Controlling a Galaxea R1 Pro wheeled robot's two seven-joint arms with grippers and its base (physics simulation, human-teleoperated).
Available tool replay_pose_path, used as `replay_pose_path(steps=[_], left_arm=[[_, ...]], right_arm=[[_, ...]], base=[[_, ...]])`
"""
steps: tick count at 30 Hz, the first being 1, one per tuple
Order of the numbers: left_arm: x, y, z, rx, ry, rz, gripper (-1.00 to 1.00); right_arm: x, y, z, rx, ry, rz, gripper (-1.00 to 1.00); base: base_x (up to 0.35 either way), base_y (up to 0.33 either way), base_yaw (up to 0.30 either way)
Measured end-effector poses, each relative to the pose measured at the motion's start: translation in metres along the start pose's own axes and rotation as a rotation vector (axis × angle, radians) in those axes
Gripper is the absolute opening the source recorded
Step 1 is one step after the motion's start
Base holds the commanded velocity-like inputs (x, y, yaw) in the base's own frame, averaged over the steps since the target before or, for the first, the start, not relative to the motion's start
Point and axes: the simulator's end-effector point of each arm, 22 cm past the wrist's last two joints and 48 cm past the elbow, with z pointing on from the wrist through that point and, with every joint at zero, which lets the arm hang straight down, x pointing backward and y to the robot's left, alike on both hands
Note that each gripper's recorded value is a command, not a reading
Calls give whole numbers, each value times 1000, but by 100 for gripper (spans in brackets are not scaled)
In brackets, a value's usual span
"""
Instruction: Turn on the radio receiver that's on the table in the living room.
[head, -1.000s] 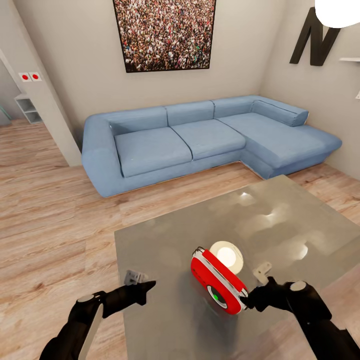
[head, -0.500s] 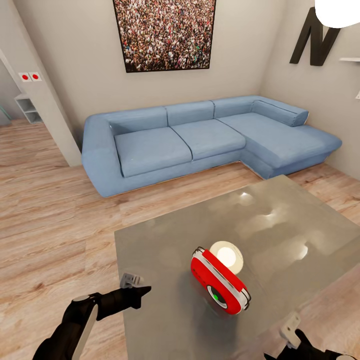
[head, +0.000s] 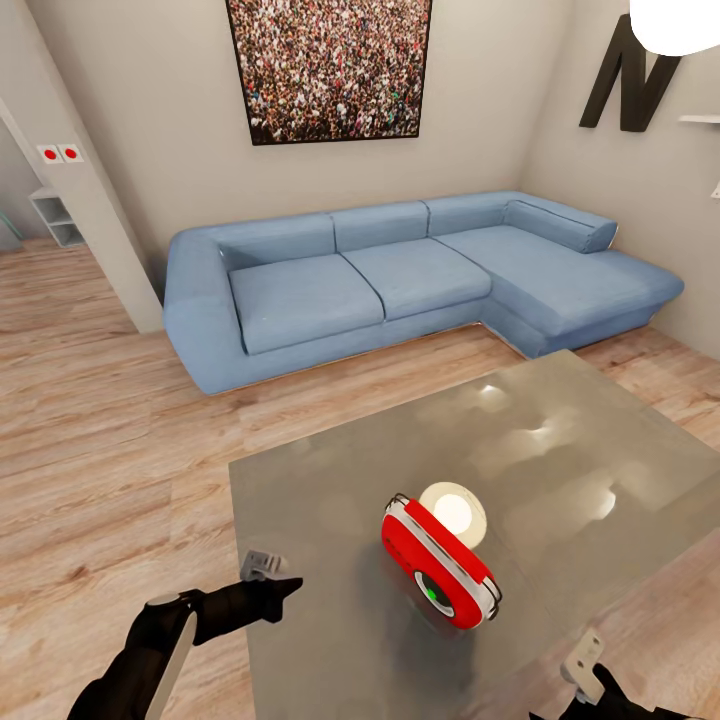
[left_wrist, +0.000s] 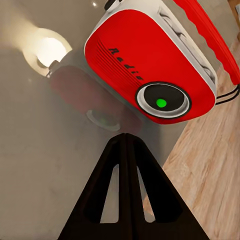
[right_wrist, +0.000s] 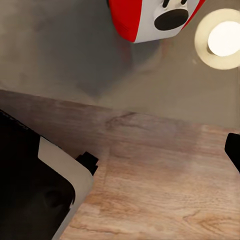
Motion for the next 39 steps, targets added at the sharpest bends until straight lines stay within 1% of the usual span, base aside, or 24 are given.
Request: replay_pose_path(steps=[15, 35, 39], left_arm=[[4, 3, 0, -5, 8, -6, -100], [5, 4, 0, -6, 10, -7, -100], [6, 4, 0, -7, 13, -9, -100]], right_arm=[[0, -2, 0, 5, 0, 1, 100], [0, -2, 0, 6, 0, 2, 100], [0, -2, 0, 7, -1, 2, 100]], base=[[-21, 0, 0], [-324, 0, 0], [-167, 0, 0]])
